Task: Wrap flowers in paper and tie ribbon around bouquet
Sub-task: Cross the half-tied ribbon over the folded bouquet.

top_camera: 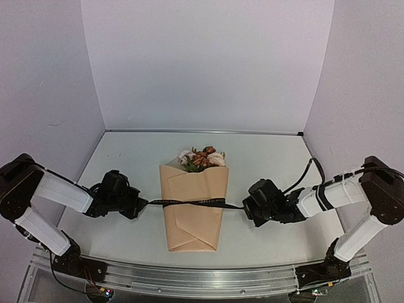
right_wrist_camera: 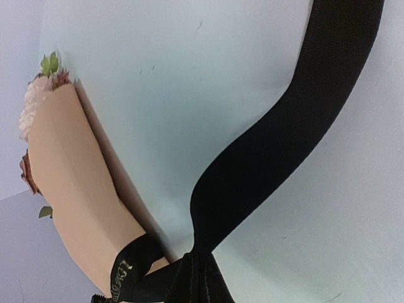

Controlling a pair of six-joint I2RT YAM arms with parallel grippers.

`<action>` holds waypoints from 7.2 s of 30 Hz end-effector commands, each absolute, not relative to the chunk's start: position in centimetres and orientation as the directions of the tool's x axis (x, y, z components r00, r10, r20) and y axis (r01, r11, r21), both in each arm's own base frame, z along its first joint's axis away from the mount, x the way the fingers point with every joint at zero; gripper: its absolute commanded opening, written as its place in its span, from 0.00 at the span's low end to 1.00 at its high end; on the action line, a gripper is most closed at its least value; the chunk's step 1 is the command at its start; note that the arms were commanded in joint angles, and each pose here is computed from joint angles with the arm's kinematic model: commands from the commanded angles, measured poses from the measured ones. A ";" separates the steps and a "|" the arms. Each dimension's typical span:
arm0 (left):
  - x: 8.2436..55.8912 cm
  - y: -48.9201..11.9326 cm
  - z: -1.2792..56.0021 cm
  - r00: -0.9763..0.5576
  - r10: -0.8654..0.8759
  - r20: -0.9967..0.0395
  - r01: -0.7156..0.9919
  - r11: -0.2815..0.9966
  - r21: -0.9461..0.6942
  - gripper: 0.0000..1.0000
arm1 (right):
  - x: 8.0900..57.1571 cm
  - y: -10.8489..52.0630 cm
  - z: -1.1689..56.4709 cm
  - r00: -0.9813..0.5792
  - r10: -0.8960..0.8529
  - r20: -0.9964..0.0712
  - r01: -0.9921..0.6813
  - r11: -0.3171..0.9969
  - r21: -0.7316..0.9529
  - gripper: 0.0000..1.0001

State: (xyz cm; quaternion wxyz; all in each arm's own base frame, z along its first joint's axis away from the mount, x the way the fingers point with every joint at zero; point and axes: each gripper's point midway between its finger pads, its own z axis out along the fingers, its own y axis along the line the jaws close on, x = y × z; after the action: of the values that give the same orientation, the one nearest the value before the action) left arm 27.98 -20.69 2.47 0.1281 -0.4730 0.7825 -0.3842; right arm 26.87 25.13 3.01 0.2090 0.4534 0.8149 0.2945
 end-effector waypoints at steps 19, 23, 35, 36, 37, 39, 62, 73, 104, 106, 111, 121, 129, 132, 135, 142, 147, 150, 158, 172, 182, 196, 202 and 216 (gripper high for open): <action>30.3 -1.1 1.2 -0.443 -0.896 -0.029 -0.739 0.383 -0.554 0.00 | 22.4 4.7 0.8 -0.208 0.934 -0.291 0.801 0.333 0.497 0.00; 32.1 1.3 3.0 -0.402 -0.914 -0.051 -0.732 0.354 -0.583 0.00 | 21.8 3.0 1.9 -0.185 0.931 -0.314 0.802 0.328 0.499 0.00; 38.7 4.6 6.2 -0.378 -0.923 -0.075 -0.679 0.331 -0.656 0.00 | 21.0 2.7 2.7 -0.255 0.906 -0.337 0.801 0.393 0.451 0.00; 38.4 4.9 6.0 -0.372 -0.924 -0.082 -0.688 0.334 -0.644 0.00 | 20.9 2.7 2.2 -0.276 0.902 -0.331 0.811 0.404 0.423 0.00; 38.1 5.2 5.5 -0.367 -0.927 -0.077 -0.700 0.330 -0.633 0.00 | 20.6 2.5 1.7 -0.288 0.902 -0.322 0.824 0.405 0.396 0.00; 37.1 6.1 4.4 -0.340 -0.939 -0.046 -0.727 0.293 -0.621 0.00 | 20.3 1.9 0.6 -0.295 0.908 -0.298 0.848 0.393 0.356 0.00; 33.8 3.2 2.4 -0.428 -0.902 -0.057 -0.751 0.390 -0.533 0.01 | 24.0 3.5 3.2 -0.422 0.879 -0.220 0.785 0.476 0.396 0.14; 33.7 2.7 5.5 -0.474 -0.871 -0.127 -0.696 0.459 -0.552 0.63 | 25.3 8.7 6.8 -0.572 0.772 -0.278 0.650 0.633 0.421 0.56; 29.9 -15.4 0.1 -0.802 -0.593 0.068 -0.500 0.606 -0.619 0.20 | 21.2 55.4 10.8 -0.954 -0.142 -0.265 -0.295 0.622 0.725 0.25; 29.4 -14.7 -1.1 -0.780 -0.620 0.079 -0.542 0.608 -0.581 0.16 | 20.5 54.5 9.4 -0.952 -0.155 -0.264 -0.300 0.644 0.704 0.25; 28.7 -13.8 -2.5 -0.750 -0.655 0.094 -0.592 0.599 -0.539 0.11 | 19.5 52.7 4.5 -0.963 -0.167 -0.214 -0.268 0.713 0.648 0.24; 28.9 -13.4 -2.4 -0.754 -0.653 0.073 -0.588 0.621 -0.518 0.08 | 20.0 54.0 9.5 -0.944 -0.160 -0.288 -0.322 0.637 0.700 0.27; 30.3 -13.9 0.2 -0.794 -0.608 0.011 -0.509 0.655 -0.558 0.08 | 21.8 51.4 14.9 -0.895 -0.147 -0.421 -0.401 0.679 0.615 0.39; 30.7 -13.9 1.3 -0.809 -0.587 -0.022 -0.474 0.673 -0.567 0.07 | 21.9 51.2 13.0 -0.894 -0.183 -0.409 -0.409 0.706 0.578 0.38; 30.9 -14.0 2.4 -0.821 -0.569 -0.045 -0.444 0.686 -0.577 0.07 | 22.1 51.1 10.3 -0.898 -0.202 -0.390 -0.401 0.741 0.539 0.37; 30.8 -14.2 3.0 -0.834 -0.549 -0.055 -0.418 0.694 -0.587 0.03 | 21.8 50.6 4.8 -0.925 -0.220 -0.311 -0.354 0.795 0.493 0.27; 31.0 -14.5 3.7 -0.845 -0.532 -0.063 -0.394 0.697 -0.599 0.00 | 22.4 50.1 6.2 -0.915 -0.213 -0.342 -0.361 0.812 0.458 0.29; 31.0 -14.6 4.8 -0.853 -0.516 -0.082 -0.365 0.700 -0.614 0.00 | 23.0 50.0 8.8 -0.904 -0.198 -0.379 -0.367 0.815 0.448 0.37; 29.5 -15.0 8.4 -0.892 -0.411 -0.191 -0.205 0.742 -0.639 0.25 | 23.8 49.9 12.1 -0.861 -0.162 -0.482 -0.360 0.863 0.354 0.52; 26.7 -20.5 9.5 -0.756 -0.649 0.088 -0.433 0.394 -0.811 0.58 | 25.7 37.8 12.3 -0.845 0.208 -0.493 0.006 0.925 0.380 0.64; 25.8 -25.3 6.9 -0.616 -0.725 0.307 -0.606 0.187 -0.773 0.64 | 24.6 30.9 7.6 -0.781 0.526 -0.337 0.314 0.797 0.516 0.69; 26.9 -28.0 3.7 -0.507 -0.744 0.436 -0.706 0.068 -0.705 0.60 | 24.7 29.0 6.1 -0.738 0.612 -0.283 0.379 0.723 0.577 0.66; 27.8 -26.9 3.2 -0.558 -0.759 0.335 -0.665 0.169 -0.727 0.27 | 25.9 31.1 8.2 -0.795 0.486 -0.364 0.250 0.808 0.533 0.64; 29.4 -28.1 6.8 -0.793 -0.608 0.041 -0.400 0.470 -0.787 0.00 | 26.2 35.6 5.6 -0.851 0.492 -0.185 0.301 0.745 0.595 0.64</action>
State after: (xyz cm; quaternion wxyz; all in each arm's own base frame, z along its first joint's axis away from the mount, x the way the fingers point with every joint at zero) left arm 29.52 -28.06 5.58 0.1077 -0.3419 0.8305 -0.4265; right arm 26.53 34.31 7.87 0.2185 0.1826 0.9234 0.2574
